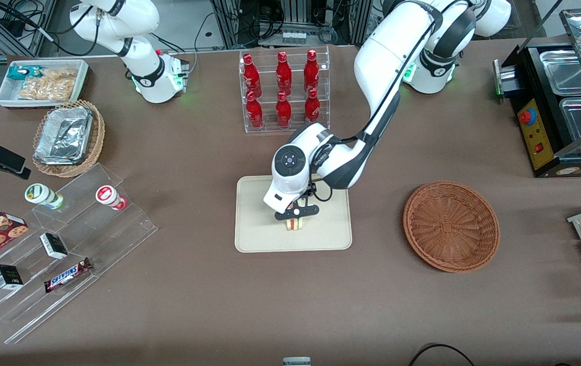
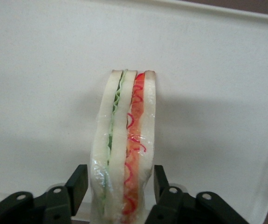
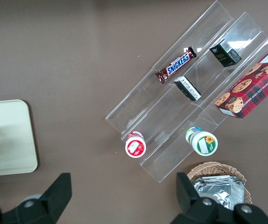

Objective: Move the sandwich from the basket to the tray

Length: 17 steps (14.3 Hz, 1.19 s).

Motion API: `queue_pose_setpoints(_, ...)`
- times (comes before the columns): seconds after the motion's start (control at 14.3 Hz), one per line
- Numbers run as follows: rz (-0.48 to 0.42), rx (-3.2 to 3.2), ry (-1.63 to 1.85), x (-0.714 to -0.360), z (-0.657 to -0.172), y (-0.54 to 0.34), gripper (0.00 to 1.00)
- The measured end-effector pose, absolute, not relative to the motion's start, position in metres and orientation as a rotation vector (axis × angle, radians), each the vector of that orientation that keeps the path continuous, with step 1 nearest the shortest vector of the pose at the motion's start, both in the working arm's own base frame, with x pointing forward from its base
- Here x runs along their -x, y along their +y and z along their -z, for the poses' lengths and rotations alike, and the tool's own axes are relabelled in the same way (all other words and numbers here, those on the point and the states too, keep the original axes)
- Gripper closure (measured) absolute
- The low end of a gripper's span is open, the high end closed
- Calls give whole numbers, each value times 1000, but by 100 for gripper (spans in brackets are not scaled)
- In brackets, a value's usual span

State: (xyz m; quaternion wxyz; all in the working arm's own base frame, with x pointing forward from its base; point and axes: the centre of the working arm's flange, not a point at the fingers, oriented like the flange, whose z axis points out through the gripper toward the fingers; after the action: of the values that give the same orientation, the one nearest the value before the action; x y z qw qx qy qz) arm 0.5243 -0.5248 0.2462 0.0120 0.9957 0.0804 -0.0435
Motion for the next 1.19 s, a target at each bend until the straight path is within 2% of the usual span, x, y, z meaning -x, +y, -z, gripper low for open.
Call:
queue_pose_setpoints(0.21, 115, -3147, 250, -537, -296, -504, 1)
queue_pose_setpoints(0.42, 181, -3209, 261, -547, -376, -458, 0)
queue_pose_setpoints(0.56, 187, -3203, 315, -563, -411, -419, 0)
queue_pose_setpoints(0.91, 273, -3216, 253, -587, -410, -332, 0)
queue_pose_setpoints(1.19, 380, -3211, 130, -587, -447, -243, 0)
